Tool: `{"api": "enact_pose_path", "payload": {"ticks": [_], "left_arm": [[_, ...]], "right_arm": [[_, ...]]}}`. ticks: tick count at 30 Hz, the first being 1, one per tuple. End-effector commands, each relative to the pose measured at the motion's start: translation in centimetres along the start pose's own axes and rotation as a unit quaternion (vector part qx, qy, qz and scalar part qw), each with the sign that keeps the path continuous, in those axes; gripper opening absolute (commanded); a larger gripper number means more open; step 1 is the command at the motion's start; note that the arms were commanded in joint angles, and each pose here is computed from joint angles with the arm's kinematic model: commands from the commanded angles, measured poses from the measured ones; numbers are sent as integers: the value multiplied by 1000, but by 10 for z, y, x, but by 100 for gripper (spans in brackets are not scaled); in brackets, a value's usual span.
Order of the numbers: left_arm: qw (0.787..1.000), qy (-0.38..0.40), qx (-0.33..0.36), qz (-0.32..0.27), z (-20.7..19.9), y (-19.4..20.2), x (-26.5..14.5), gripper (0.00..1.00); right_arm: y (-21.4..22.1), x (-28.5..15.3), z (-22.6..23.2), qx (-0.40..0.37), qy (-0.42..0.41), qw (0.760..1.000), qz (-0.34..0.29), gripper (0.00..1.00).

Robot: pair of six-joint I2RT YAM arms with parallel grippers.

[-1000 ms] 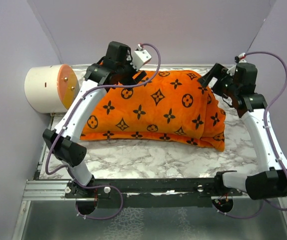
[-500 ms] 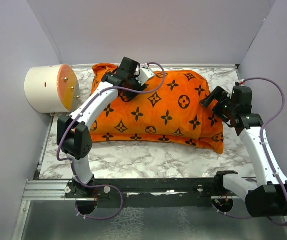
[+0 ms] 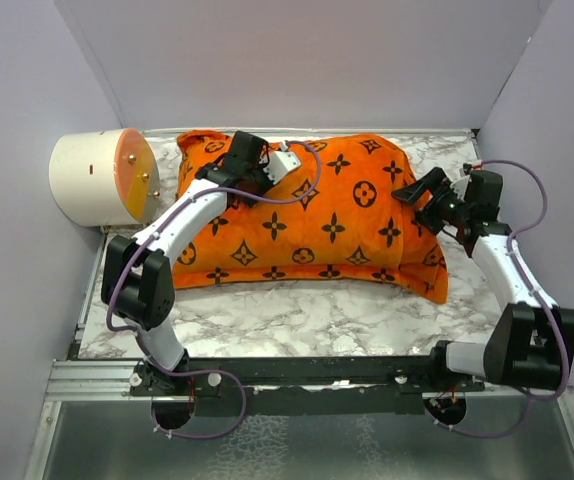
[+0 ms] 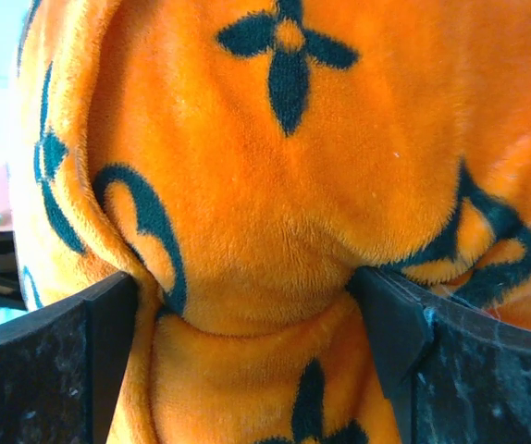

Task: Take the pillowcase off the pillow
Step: Pick up the pillow at the center of the board.

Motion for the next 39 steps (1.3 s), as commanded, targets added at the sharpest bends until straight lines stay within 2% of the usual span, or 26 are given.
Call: {"api": "enact_pose_path", "payload": {"ticks": [1, 7, 10, 11, 13, 14, 16, 20, 22, 26, 28, 32, 34, 36, 39], "left_arm": [[981, 147, -22, 124, -39, 53, 3, 19], [968, 244, -34, 41, -41, 15, -36, 21], [964, 262, -40, 25, -39, 4, -46, 21], [962, 268, -42, 25, -40, 3, -48, 21], [957, 285, -44, 24, -42, 2, -52, 21], [954, 296, -44, 21, -44, 1, -55, 21], [949, 314, -40, 5, -43, -6, -67, 26], [954, 294, -38, -53, -26, -36, -97, 53], [961, 261, -40, -85, -10, -56, -112, 60], [981, 124, -61, -136, 36, -90, -137, 68], [981, 64, -80, -163, 57, -100, -150, 69], [978, -16, -111, -177, 82, -103, -158, 72], [981, -12, -104, -163, 80, -97, -153, 72], [986, 18, -97, -137, 69, -86, -143, 72], [987, 49, -102, -115, 55, -72, -131, 71]], "right_arm": [[4, 34, 11, 73, -139, 985, 72, 90], [-38, 62, 70, 30, -175, 981, 79, 54], [-52, 75, 90, 19, -177, 980, 83, 37], [-57, 78, 95, 16, -179, 980, 84, 29], [-63, 84, 100, 15, -175, 981, 84, 5], [-66, 85, 102, 14, -174, 981, 83, 1], [-72, 88, 107, 6, -175, 981, 81, 1], [-86, 86, 132, -25, -188, 979, 70, 1], [-93, 84, 154, -50, -203, 976, 61, 1], [-117, 58, 227, -126, -271, 954, 5, 1], [-127, 30, 271, -170, -333, 927, -40, 1], [-146, -44, 344, -228, -450, 851, -148, 1], [-149, -83, 369, -247, -502, 806, -193, 1], [-148, -112, 382, -250, -543, 771, -219, 1], [-137, -133, 386, -253, -588, 742, -201, 1]]}}
Point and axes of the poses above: each gripper's point midway between its finger pads, its own x axis out along the fingers, its own z axis along the line the jaws close on, y = z × x, the point moved 8 cm from there along -x, back along the fingers, and after that the axes turned 6 degrees about x, right-handed, at the moved point
